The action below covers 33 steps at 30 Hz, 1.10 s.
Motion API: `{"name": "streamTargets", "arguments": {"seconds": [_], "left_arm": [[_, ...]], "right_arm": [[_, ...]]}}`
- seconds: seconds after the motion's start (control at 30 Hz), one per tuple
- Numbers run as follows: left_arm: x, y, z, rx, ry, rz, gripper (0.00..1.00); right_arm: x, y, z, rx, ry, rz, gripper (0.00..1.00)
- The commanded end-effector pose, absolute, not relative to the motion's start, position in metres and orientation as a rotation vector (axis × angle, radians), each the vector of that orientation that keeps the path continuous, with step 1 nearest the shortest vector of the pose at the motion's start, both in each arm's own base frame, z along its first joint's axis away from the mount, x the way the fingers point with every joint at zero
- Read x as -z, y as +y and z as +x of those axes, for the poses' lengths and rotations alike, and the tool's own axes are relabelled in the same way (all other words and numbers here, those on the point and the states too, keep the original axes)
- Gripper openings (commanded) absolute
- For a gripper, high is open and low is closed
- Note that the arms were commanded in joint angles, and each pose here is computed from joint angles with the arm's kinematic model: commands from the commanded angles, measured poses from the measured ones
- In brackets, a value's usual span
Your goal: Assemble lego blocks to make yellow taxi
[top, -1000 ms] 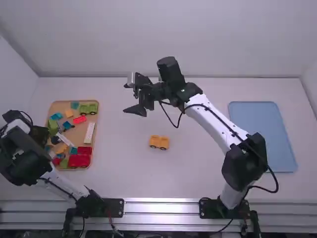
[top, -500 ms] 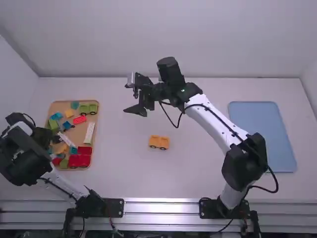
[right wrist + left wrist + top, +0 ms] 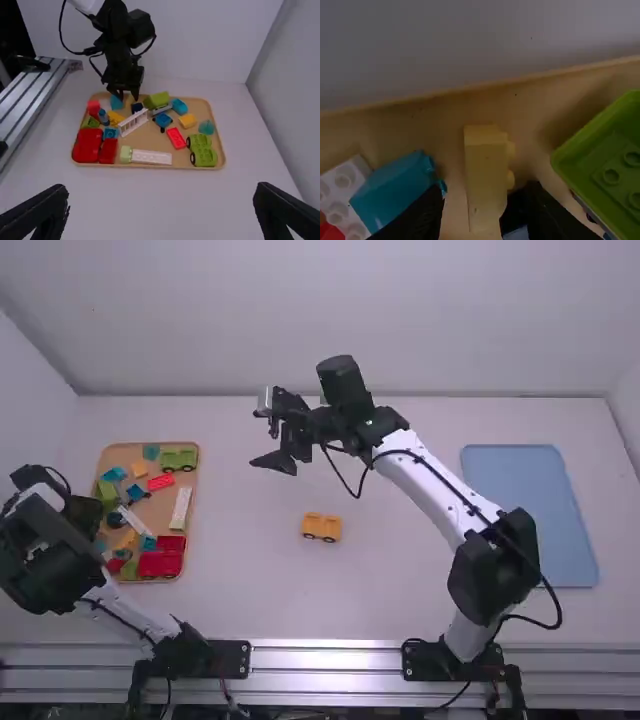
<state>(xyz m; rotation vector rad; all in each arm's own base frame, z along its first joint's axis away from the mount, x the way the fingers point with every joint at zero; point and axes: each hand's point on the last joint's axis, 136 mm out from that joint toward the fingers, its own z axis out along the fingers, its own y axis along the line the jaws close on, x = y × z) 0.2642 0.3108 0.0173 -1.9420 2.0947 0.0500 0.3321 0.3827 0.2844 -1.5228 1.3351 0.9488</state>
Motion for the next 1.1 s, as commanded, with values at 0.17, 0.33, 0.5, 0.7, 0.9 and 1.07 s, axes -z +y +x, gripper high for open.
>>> {"name": "streamTargets", "arguments": {"seconds": [0.17,0.33,0.5,0.7,0.9,1.07], "left_arm": [[0.014,0.297,0.266,-0.043,2.179,-1.973,0.42],[0.014,0.302,0.268,-0.055,2.156,-1.969,0.34],[0.014,0.303,0.268,-0.062,2.154,-1.965,0.3],[0.013,0.308,0.267,-0.095,2.126,-1.979,0.4],[0.014,0.307,0.267,-0.092,2.124,-1.988,0.3],[0.013,0.308,0.268,-0.092,2.113,-1.985,0.2]], "right_arm": [[-0.284,0.381,0.333,-0.948,1.339,-1.519,0.99],[-0.284,0.381,0.333,-0.946,1.336,-1.519,0.99],[-0.284,0.381,0.334,-0.946,1.339,-1.518,0.99],[-0.283,0.377,0.338,-0.942,1.349,-1.51,0.99],[-0.283,0.377,0.337,-0.944,1.352,-1.511,0.99],[-0.283,0.377,0.337,-0.946,1.351,-1.511,0.99]]}}
